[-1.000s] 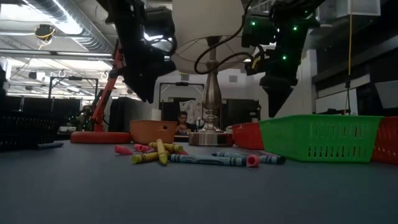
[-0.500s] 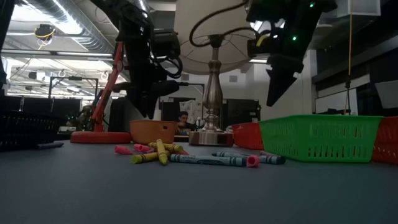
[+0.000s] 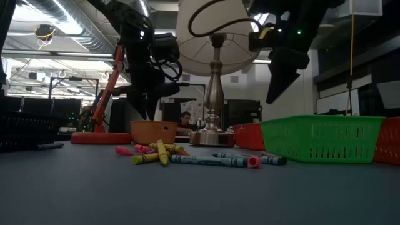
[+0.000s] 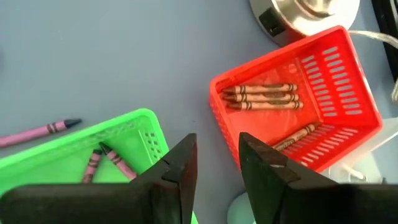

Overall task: Sort crayons
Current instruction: Adjust the violet crayons in the orange bin

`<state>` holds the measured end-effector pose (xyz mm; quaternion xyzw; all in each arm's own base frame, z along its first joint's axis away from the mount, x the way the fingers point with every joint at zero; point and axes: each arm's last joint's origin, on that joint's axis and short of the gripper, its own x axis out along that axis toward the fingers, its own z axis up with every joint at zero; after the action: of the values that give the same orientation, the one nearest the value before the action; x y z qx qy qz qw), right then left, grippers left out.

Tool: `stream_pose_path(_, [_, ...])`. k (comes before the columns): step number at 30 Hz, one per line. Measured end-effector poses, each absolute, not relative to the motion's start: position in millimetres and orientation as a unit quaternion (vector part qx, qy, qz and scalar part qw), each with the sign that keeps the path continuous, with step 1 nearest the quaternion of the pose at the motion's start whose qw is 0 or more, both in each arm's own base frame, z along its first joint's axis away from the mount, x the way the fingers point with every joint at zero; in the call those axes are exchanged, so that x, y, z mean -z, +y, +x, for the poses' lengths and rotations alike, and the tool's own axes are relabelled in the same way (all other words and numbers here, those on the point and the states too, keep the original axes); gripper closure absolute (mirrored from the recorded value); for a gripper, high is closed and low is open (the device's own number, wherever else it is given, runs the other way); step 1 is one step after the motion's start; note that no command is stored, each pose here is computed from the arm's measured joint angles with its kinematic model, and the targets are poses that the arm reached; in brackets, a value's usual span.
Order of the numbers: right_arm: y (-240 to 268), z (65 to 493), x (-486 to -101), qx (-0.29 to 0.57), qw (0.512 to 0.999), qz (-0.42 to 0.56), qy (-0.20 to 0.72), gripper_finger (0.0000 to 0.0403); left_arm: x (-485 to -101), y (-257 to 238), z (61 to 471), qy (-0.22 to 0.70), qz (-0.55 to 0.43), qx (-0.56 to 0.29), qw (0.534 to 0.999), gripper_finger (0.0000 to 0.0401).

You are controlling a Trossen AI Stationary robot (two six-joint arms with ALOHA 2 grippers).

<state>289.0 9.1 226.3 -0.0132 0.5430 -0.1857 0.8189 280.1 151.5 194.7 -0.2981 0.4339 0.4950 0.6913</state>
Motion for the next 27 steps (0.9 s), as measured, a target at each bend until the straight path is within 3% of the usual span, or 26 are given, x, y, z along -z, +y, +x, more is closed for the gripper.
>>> stream_pose_path(18, [9.2, 290.7, -226.8, 0.186, 0.824, -0.011, 0.536, 0.0288, -194.2, 148.4, 281.9, 0.425, -0.317, -0.499, 0.686, 0.0314])
stream_pose_path(27, [9.2, 290.6, -226.6, 0.186, 0.823, -0.011, 0.537, 0.0288, -170.6, 150.3, 290.3, 0.451, -0.31, -0.498, 0.673, 0.0314])
